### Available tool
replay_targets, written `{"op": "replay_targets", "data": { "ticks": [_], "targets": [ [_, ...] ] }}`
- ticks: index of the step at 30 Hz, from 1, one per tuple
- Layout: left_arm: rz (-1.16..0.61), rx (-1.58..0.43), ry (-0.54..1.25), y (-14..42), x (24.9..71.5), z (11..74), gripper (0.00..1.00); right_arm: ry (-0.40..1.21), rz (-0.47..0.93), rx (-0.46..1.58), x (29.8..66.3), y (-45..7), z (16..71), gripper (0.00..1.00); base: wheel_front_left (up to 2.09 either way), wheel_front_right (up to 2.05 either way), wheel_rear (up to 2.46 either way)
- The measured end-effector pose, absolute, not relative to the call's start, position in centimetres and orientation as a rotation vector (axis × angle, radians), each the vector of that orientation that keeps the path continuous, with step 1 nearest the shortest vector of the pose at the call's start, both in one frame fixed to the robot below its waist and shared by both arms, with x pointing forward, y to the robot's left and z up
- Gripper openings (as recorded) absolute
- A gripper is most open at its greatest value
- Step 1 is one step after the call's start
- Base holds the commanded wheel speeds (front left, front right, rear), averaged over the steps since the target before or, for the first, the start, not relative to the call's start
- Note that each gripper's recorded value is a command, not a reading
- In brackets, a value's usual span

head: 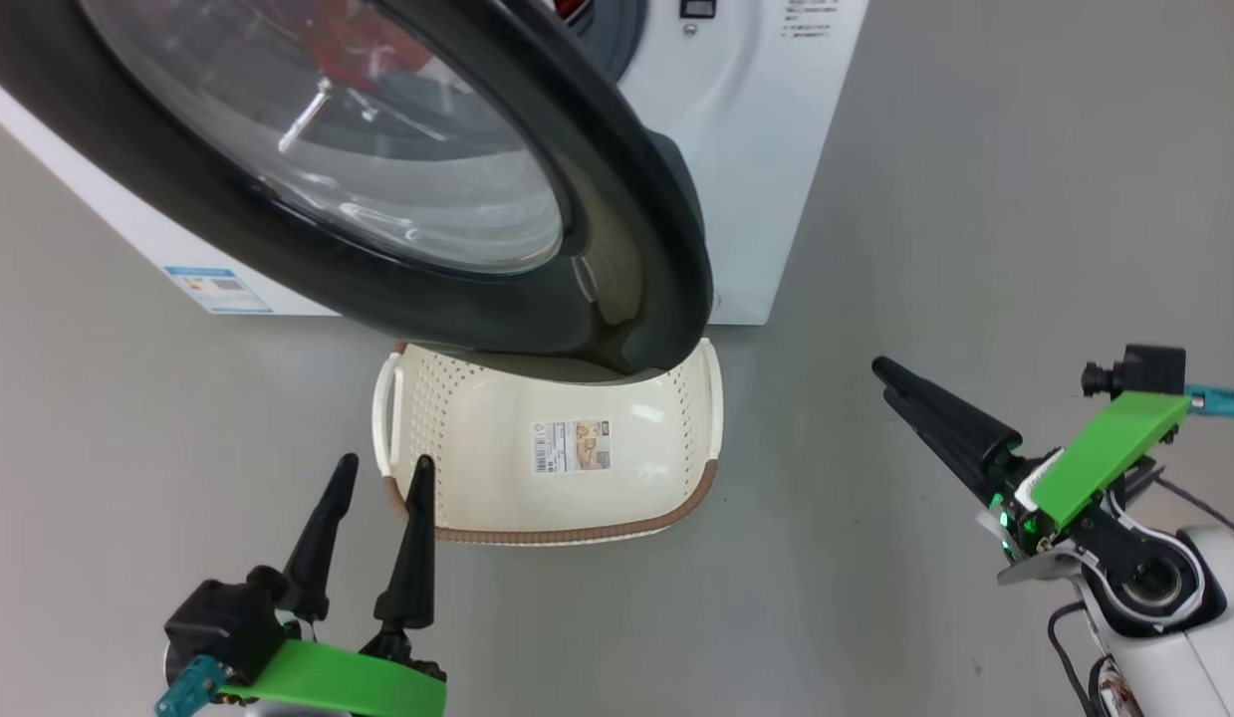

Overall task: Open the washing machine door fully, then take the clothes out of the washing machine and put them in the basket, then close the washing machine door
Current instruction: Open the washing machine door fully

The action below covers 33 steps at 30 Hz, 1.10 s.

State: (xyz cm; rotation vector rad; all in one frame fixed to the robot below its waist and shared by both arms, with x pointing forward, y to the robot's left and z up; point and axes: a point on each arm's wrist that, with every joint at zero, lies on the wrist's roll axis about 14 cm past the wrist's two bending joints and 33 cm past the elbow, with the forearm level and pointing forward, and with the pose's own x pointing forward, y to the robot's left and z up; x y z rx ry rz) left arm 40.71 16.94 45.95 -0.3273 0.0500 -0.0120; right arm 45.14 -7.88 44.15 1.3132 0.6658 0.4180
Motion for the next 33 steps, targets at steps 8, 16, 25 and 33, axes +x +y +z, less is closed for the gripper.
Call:
{"op": "replay_targets", "data": {
  "ticks": [8,16,25,33],
  "targets": [
    [-0.033,-0.333,0.047,16.4,41.1,46.0,1.0,0.626,0.294,1.288,43.5,-10.3,42.5,1.0,0.0,0.0,0.0],
    [-0.039,-0.335,0.048,16.2,41.2,46.0,1.0,0.588,0.213,1.093,42.2,-12.4,40.8,1.0,0.0,0.0,0.0],
    [-0.048,-0.333,0.058,16.0,41.3,45.6,1.0,0.498,0.176,0.877,41.6,-13.4,39.6,1.0,0.0,0.0,0.0],
    [-0.052,-0.333,0.059,15.8,41.3,45.6,1.0,0.436,0.182,0.719,40.5,-14.1,38.7,1.0,0.0,0.0,0.0]
  ]
}}
